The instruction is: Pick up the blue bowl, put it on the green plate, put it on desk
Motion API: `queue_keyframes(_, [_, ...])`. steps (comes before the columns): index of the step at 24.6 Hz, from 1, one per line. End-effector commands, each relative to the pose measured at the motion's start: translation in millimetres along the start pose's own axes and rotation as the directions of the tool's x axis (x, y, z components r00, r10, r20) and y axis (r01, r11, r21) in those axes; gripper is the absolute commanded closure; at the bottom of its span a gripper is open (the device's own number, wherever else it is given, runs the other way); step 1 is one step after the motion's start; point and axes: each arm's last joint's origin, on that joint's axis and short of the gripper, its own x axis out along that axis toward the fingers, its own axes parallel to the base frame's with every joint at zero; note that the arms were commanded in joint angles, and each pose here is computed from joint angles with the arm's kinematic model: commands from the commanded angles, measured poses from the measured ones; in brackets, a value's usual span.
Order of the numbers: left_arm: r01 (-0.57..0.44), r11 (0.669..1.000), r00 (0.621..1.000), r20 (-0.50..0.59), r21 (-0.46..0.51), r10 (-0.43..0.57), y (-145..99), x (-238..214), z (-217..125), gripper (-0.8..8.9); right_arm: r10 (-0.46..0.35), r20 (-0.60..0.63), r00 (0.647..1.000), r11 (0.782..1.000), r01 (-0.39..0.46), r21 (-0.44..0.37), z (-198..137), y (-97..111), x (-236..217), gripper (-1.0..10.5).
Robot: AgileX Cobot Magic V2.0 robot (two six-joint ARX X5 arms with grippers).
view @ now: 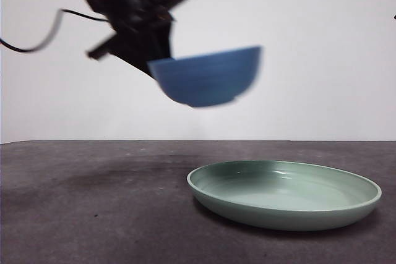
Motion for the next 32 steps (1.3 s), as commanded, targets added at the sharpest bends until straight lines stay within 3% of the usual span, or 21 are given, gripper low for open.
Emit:
queue_keyframes(1, [0.01,0.999,0.999,-0.03,0.036,-0.009,-17.1,25.0,5.2,7.99,0.005,0.01,1.0,1.0,-0.005,-0.022,3.7,2.3,-1.5,3.5])
queue_keyframes(7, [-0.035,0.994,0.993,-0.107,0.099,0.045,-39.7,74.3,3.6,7.99,0.005,0.01,1.0,1.0,-0.005,-0.022,3.7,2.3,-1.5,3.5])
queue_keyframes(13, [-0.031,0.993,0.984,-0.169,0.114,0.05,-44.9,112.7,2.8,7.99,0.005,0.01,1.0,1.0,-0.005,-0.021,3.7,2.3,-1.5,3.5])
queue_keyframes(22, [-0.05,0.992,0.984,-0.166,0.116,0.07,-42.9,118.2,2.7,7.73,0.005,0.011,1.0,1.0,-0.005,-0.023,3.8,2.3,-1.5,3.5])
queue_keyframes(23, [-0.05,0.992,0.984,-0.166,0.115,0.069,-43.4,117.4,3.3,7.26,0.005,0.011,1.0,1.0,-0.005,-0.023,3.9,2.3,-1.5,3.5])
queue_keyframes(26, [-0.048,0.994,0.987,-0.149,0.1,0.063,-47.1,111.2,10.3,4.47,0.005,0.011,1.0,1.0,-0.005,-0.023,3.9,2.3,-1.5,3.5])
queue_keyframes(28, [-0.05,0.994,0.986,-0.153,0.1,0.065,-52.0,99.3,18.7,3.12,0.005,0.011,1.0,1.0,-0.005,-0.023,3.9,2.3,-1.5,3.5])
queue_keyframes(32, [-0.061,0.991,0.975,-0.204,0.118,0.085,-60.9,56.2,35.2,2.77,0.004,0.011,1.0,1.0,-0.004,-0.023,3.9,2.3,-1.5,3.5])
